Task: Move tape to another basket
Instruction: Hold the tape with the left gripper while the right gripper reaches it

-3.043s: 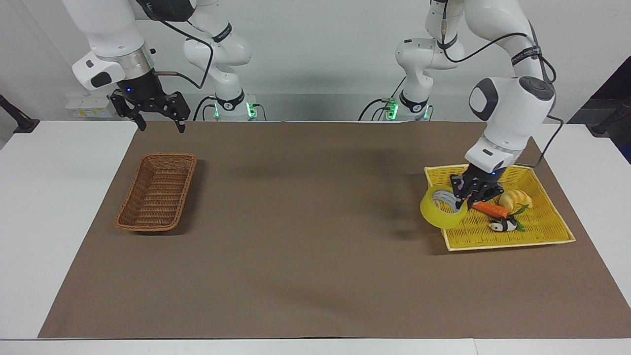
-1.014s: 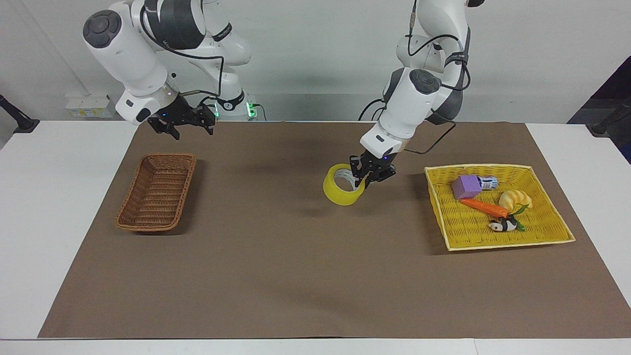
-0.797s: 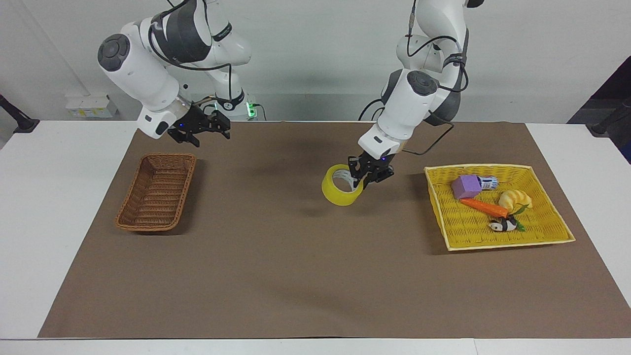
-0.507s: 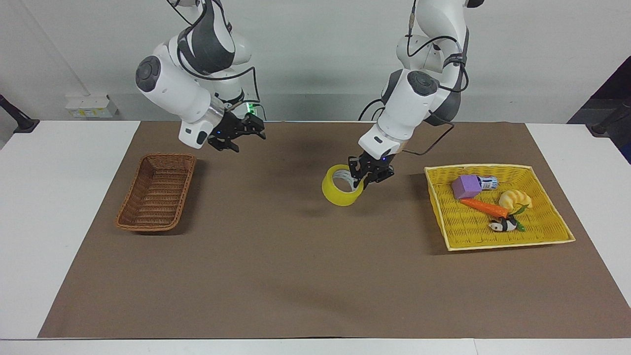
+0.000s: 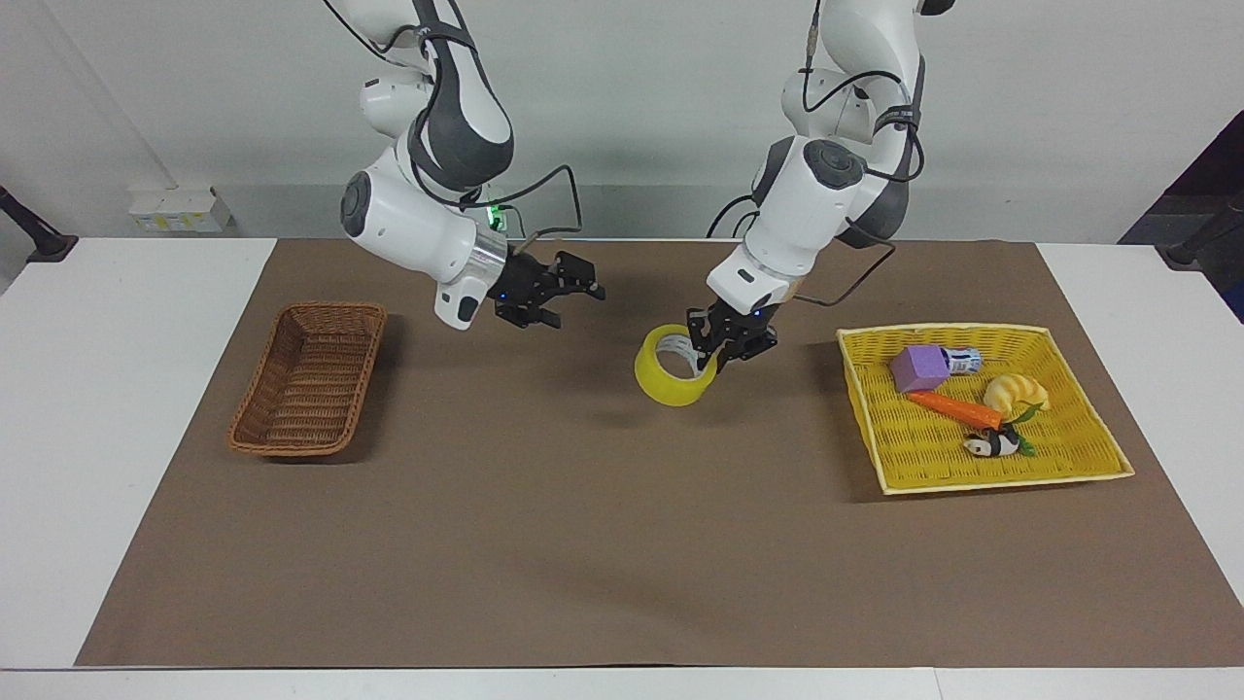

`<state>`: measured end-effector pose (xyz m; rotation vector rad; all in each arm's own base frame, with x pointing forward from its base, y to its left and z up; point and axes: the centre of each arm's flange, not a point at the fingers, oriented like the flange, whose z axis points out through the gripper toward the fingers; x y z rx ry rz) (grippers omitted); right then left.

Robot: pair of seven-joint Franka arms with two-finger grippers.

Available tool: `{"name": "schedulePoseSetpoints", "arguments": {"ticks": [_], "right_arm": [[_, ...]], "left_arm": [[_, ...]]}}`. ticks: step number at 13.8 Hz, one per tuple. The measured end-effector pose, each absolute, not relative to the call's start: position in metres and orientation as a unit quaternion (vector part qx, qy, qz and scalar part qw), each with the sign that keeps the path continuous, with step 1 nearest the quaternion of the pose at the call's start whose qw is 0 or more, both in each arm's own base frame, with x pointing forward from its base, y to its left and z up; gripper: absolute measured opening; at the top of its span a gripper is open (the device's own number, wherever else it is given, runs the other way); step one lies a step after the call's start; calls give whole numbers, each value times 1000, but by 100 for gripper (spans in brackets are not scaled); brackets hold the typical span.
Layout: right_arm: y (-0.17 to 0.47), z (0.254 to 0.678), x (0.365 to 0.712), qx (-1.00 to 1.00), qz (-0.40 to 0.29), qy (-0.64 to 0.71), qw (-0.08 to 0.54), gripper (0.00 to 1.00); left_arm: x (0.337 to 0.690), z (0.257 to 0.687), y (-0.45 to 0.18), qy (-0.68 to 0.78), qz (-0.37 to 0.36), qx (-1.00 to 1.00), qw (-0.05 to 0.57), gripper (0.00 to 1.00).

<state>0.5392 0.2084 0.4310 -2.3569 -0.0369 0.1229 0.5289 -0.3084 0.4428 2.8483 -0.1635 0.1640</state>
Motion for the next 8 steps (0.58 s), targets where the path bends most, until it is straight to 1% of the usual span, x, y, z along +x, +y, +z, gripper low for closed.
{"name": "schedulePoseSetpoints", "arguments": {"ticks": [3, 6, 8], "right_arm": [[235, 418, 544, -920, 31, -1, 391, 100], [241, 409, 557, -921, 12, 11, 388, 100], [246, 405, 564, -916, 5, 27, 399, 100]], "left_arm": [[529, 443, -309, -57, 57, 987, 141, 22], [528, 443, -309, -57, 56, 987, 142, 22], [526, 443, -314, -62, 56, 986, 142, 22]]}}
